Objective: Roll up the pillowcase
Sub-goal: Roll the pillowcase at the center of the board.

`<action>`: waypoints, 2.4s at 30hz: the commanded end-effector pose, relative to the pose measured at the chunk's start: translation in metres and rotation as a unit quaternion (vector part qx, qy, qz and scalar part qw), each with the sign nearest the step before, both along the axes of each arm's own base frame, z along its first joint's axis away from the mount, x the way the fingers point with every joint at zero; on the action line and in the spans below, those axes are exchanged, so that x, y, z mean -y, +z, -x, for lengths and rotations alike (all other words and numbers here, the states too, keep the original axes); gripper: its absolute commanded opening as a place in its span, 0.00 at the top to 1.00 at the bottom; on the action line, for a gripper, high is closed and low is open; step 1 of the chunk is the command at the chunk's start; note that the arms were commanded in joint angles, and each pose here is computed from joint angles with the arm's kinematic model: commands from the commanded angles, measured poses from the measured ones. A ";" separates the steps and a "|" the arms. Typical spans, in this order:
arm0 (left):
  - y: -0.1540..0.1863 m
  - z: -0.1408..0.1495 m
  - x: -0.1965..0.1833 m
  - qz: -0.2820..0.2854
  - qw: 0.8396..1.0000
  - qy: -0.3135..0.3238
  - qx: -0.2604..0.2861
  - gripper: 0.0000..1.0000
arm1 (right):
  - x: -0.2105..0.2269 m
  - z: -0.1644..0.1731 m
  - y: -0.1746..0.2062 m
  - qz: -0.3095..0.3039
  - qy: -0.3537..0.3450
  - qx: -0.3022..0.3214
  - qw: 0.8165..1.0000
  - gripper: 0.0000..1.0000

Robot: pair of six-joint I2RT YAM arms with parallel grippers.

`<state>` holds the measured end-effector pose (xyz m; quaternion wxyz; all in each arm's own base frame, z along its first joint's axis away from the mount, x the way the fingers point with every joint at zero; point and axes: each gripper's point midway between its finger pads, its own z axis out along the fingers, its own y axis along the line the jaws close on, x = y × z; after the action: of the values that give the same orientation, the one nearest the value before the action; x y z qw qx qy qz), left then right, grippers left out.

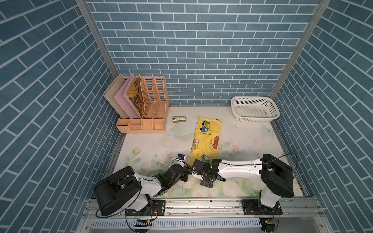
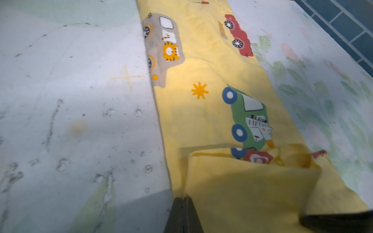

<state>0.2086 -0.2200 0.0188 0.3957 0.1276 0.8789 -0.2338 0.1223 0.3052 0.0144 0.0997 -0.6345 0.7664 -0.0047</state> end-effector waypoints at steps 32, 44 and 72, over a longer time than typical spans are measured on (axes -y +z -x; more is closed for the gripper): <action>0.129 0.015 0.006 0.086 0.969 -0.104 0.207 0.94 | -0.003 -0.063 0.081 -0.300 -0.038 -0.414 0.859 1.00; 0.111 -0.024 0.049 0.045 0.970 -0.126 0.201 0.97 | -0.010 -0.088 0.056 -0.266 -0.053 -0.391 0.880 1.00; 0.013 -0.076 0.044 -0.064 0.992 -0.086 0.070 1.00 | -0.005 -0.111 0.056 -0.250 -0.060 -0.259 0.931 0.58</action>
<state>0.2848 -0.2680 0.0444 0.4449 0.2486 0.8343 -0.2105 0.2201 0.3062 0.0521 -0.0096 -0.5038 0.7778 0.3756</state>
